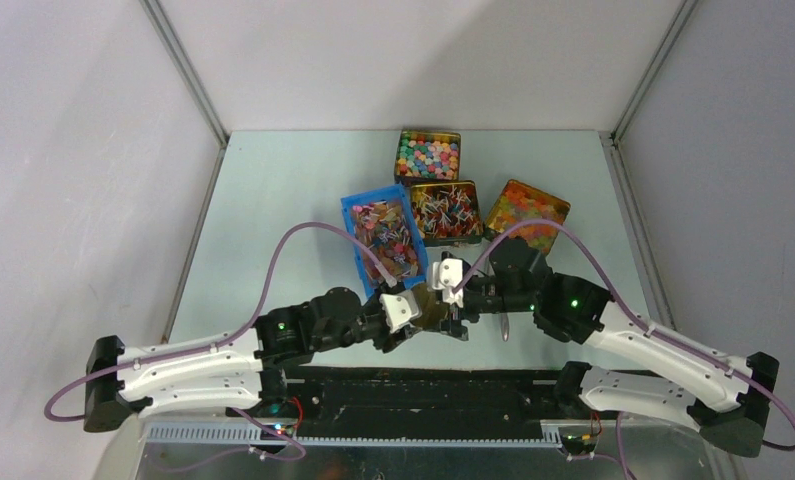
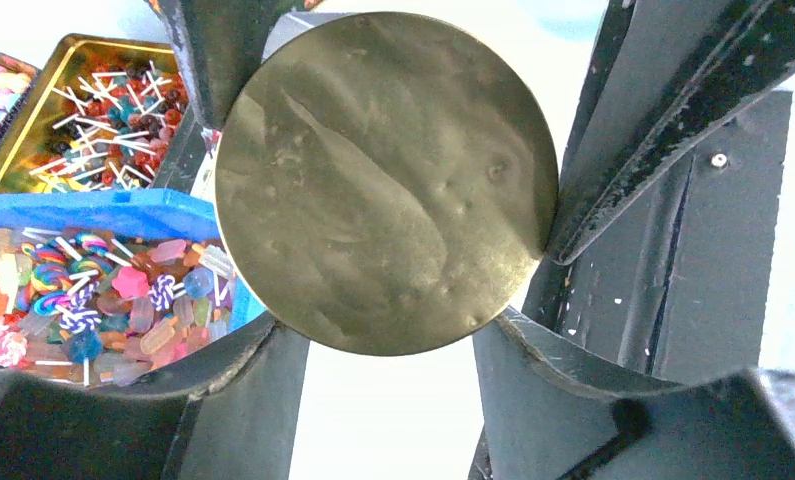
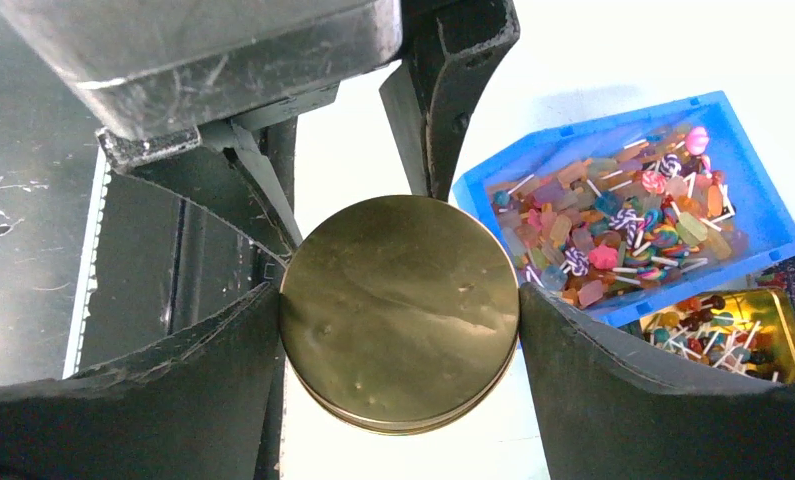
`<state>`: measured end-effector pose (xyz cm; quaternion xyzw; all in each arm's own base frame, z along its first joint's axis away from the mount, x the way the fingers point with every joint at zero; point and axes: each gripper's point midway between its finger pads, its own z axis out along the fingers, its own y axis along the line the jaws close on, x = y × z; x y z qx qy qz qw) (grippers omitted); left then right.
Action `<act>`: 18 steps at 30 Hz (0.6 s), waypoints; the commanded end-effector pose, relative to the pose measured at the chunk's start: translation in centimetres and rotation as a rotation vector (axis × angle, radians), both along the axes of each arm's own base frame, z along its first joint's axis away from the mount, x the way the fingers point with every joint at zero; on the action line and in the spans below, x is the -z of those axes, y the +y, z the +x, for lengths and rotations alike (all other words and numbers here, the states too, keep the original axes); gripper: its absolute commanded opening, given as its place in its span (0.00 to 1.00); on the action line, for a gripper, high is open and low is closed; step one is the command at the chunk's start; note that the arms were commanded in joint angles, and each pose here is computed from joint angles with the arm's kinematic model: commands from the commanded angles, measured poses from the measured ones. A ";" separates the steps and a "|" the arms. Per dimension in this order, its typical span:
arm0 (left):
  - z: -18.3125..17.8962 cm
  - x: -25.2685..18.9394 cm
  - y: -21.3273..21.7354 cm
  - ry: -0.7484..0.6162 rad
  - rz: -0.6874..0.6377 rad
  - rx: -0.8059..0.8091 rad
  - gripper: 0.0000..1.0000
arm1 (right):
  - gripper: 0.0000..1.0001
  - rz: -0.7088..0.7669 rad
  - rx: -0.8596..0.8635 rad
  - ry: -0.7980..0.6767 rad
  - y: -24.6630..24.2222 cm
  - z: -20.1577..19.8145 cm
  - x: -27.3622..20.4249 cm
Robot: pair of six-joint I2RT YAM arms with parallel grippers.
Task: Pack the candies
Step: Place the packing bottle at the center of the board.
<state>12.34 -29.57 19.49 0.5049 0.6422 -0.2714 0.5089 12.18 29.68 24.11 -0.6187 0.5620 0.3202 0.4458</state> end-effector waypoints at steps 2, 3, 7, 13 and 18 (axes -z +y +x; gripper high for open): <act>1.0 -6.6 -2.0 -0.116 -0.238 0.002 0.46 | 0.67 0.020 -0.022 0.094 0.6 -1.2 3.6; 1.0 -6.2 -2.1 -0.113 -0.229 0.004 0.47 | 0.66 0.011 -0.015 0.099 0.4 -1.1 4.5; 1.3 -4.2 -2.7 -0.100 -0.190 0.003 0.47 | 0.66 0.023 0.024 0.090 0.4 -0.4 7.0; 1.6 -0.5 -3.8 -0.068 -0.125 0.003 0.47 | 0.66 0.105 0.100 0.075 0.9 0.8 9.8; 1.8 2.1 -4.4 -0.044 -0.083 0.002 0.48 | 0.66 0.090 0.144 0.098 0.6 1.3 12.8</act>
